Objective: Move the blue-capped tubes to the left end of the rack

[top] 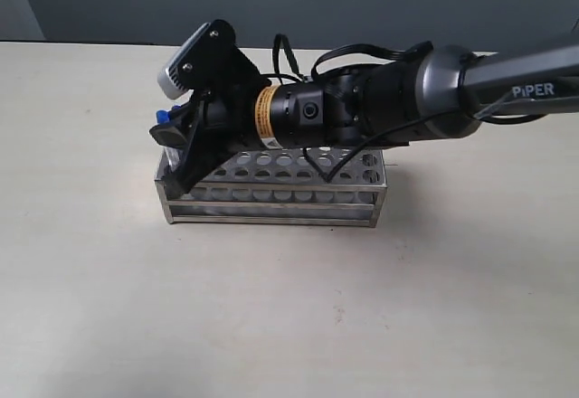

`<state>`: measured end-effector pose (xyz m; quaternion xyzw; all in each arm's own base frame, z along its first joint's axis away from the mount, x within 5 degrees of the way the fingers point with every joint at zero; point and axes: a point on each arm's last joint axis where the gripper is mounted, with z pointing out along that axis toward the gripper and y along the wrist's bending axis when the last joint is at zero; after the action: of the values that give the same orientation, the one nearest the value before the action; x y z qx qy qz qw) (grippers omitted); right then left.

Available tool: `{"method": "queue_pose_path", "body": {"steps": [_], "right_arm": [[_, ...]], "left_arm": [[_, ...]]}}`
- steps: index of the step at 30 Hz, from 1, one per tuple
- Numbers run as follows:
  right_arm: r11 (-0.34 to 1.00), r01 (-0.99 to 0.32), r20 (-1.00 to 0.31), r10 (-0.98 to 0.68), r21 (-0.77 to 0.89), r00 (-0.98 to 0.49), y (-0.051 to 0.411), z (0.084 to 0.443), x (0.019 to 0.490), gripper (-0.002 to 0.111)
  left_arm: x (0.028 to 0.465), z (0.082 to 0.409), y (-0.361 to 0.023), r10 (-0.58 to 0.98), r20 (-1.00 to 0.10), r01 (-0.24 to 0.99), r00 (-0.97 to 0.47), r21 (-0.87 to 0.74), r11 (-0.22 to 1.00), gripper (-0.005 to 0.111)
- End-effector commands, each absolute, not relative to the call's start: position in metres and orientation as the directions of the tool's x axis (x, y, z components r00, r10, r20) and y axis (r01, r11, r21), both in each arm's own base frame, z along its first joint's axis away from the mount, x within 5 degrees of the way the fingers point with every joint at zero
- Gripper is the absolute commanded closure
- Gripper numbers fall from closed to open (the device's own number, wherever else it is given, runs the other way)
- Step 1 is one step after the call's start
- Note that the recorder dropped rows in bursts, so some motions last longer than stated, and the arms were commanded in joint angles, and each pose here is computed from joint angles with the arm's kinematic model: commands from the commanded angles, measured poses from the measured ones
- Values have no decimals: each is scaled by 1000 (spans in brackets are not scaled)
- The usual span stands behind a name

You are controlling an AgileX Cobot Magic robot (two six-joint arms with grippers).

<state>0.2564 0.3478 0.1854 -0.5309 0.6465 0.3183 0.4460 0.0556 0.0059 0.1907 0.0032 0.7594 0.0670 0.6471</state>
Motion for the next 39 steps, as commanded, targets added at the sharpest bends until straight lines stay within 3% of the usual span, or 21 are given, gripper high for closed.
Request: {"method": "queue_pose_path", "body": {"steps": [1,2,5,6,12,15,20,25,31,39], "right_arm": [[240,-969,-905,-423,-64,-45,348,178,259,109],[239,-969,-905,-422,-64,-45,348,178,259,106],[243,-968,-903,-428,-65,-47,348,177,259,81],[243,-968,-903,-428,-65,-47,348,177,259,79],[278,-958,-906,-419,-74,-51,345,190,260,82],[428,-900,-919,-383,-86,-95,328,230,267,109],[606,-780,-925,-367,-154,-102,274,287,277,108],[766,-619,-938,-319,-173,-133,181,319,272,108],[896,-434,-965,-187,-92,-182,94,321,225,108],[940,-334,-971,-138,-66,-195,55,299,158,108]], "left_arm": [[55,192,5,94,-984,-71,-151,105,992,106],[55,192,5,94,-984,-71,-151,105,992,106],[55,192,5,94,-984,-71,-151,105,992,106],[55,192,5,94,-984,-71,-151,105,992,106],[55,192,5,94,-984,-71,-151,105,992,106],[55,192,5,94,-984,-71,-151,105,992,106],[55,192,5,94,-984,-71,-151,105,992,106],[55,192,5,94,-984,-71,-151,105,992,106],[55,192,5,94,-984,-71,-151,105,992,106],[55,192,5,94,-984,-71,-151,105,992,106]]}}
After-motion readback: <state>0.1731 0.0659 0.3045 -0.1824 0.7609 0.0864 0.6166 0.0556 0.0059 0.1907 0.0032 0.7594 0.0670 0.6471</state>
